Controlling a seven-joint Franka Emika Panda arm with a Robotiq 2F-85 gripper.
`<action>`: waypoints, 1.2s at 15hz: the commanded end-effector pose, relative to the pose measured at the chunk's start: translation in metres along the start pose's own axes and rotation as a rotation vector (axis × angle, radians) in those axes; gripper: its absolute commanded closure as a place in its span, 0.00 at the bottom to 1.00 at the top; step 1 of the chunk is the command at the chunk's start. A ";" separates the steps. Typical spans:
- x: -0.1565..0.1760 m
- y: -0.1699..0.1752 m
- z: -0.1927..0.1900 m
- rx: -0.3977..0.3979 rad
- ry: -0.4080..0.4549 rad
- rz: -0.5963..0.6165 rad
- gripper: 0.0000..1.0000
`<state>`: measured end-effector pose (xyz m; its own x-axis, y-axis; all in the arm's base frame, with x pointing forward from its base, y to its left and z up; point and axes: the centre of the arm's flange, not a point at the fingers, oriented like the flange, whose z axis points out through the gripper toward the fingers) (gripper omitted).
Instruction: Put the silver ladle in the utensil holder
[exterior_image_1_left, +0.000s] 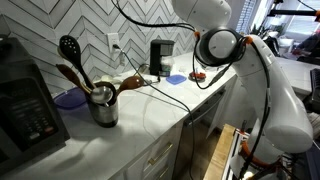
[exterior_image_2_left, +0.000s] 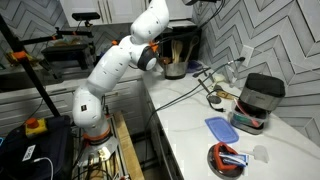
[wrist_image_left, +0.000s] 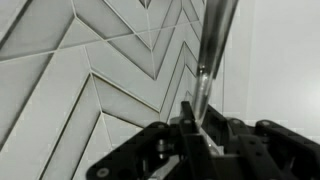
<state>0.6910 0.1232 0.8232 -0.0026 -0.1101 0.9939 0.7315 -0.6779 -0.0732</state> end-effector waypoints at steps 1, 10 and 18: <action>-0.048 -0.041 -0.041 0.063 0.054 0.012 0.96; -0.083 -0.073 0.000 0.113 -0.077 -0.025 0.96; -0.047 -0.036 0.054 0.104 -0.068 -0.024 0.96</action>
<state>0.7016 0.1919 0.7838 0.0228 -0.0428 0.9988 0.7987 -0.6001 -0.0439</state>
